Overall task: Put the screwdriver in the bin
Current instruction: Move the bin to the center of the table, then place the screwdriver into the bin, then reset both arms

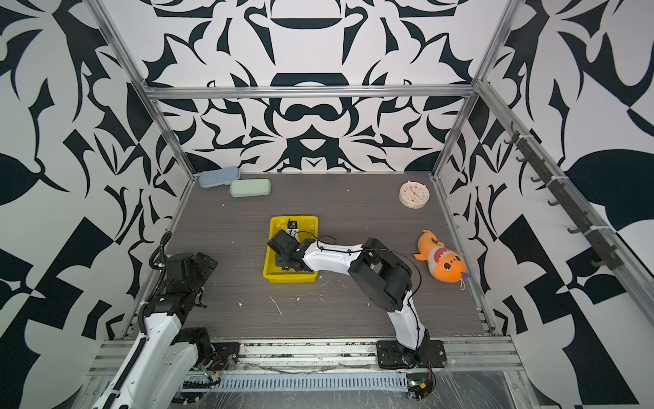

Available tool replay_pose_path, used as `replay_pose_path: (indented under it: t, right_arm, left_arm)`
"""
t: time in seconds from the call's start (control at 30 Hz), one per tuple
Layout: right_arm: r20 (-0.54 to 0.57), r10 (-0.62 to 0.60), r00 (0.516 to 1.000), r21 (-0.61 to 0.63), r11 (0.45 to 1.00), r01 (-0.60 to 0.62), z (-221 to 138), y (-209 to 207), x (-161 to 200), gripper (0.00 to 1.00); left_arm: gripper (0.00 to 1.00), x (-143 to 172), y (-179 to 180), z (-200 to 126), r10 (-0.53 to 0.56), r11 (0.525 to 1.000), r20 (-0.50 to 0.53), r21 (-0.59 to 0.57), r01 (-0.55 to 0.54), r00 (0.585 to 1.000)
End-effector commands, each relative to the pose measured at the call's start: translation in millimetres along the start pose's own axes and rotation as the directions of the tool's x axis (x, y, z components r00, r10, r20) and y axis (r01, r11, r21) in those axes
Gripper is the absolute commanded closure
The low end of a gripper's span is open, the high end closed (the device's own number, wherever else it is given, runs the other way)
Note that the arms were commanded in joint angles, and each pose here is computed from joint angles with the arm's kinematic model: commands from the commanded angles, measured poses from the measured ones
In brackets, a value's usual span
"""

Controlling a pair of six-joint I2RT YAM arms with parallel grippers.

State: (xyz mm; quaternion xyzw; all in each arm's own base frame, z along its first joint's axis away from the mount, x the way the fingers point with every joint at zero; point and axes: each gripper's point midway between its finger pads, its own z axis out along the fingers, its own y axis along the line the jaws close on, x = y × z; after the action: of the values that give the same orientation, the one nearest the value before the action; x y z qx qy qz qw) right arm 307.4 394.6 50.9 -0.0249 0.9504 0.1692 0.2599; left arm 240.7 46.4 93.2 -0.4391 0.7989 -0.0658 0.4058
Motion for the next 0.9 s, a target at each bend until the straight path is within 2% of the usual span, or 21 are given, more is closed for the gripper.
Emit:
replay_pose_path:
  t: [0.0,0.07,0.23,0.37,0.5,0.67,0.7,0.8,0.87]
  right_arm:
    - [-0.029,-0.021,0.999,0.001,1.000,0.021,-20.8,1.2,1.1,0.66]
    - [-0.020,-0.043,0.999,-0.009,0.999,0.042,-32.0,6.6,-6.9,0.62]
    - [0.063,-0.094,0.994,-0.013,0.995,0.095,-73.9,10.4,-35.9,0.61]
    - [0.132,-0.101,0.986,0.017,0.995,0.100,-106.8,-10.9,-57.3,0.60]
    - [0.215,-0.086,0.973,0.107,0.992,0.064,-142.1,-64.8,-79.8,0.60]
    - [0.323,-0.027,0.946,0.229,0.972,-0.051,-180.3,-149.7,-92.2,0.61]
    - [0.363,-0.043,0.931,0.287,0.956,-0.068,-190.0,-169.7,-93.7,0.61]
    - [0.518,-0.148,0.843,0.474,0.870,-0.138,-231.4,-223.7,-101.4,0.61]
    - [0.569,-0.218,0.793,0.539,0.827,-0.159,-244.9,-247.5,-98.1,0.59]
  left_arm:
    - [0.00,0.4,6.4,0.5,-0.019,0.999,0.005,-0.026,0.019,1.000]
    - [0.00,0.3,6.0,0.7,-0.019,1.000,0.006,-0.025,0.019,1.000]
    - [0.00,1.2,6.4,1.8,-0.015,0.999,-0.002,-0.032,0.015,1.000]
    - [0.00,0.6,5.9,1.2,-0.016,0.999,-0.001,-0.032,0.016,1.000]
    - [0.00,0.6,6.1,1.1,-0.017,0.999,0.002,-0.027,0.017,1.000]
    - [0.00,1.1,6.0,1.5,-0.016,0.999,0.000,-0.028,0.016,1.000]
    - [0.00,1.0,6.1,1.7,-0.016,0.999,0.000,-0.029,0.016,1.000]
    - [0.00,1.2,6.0,1.9,-0.016,0.999,-0.002,-0.030,0.016,1.000]
    - [0.00,0.7,5.9,1.8,-0.015,0.999,-0.001,-0.031,0.015,1.000]
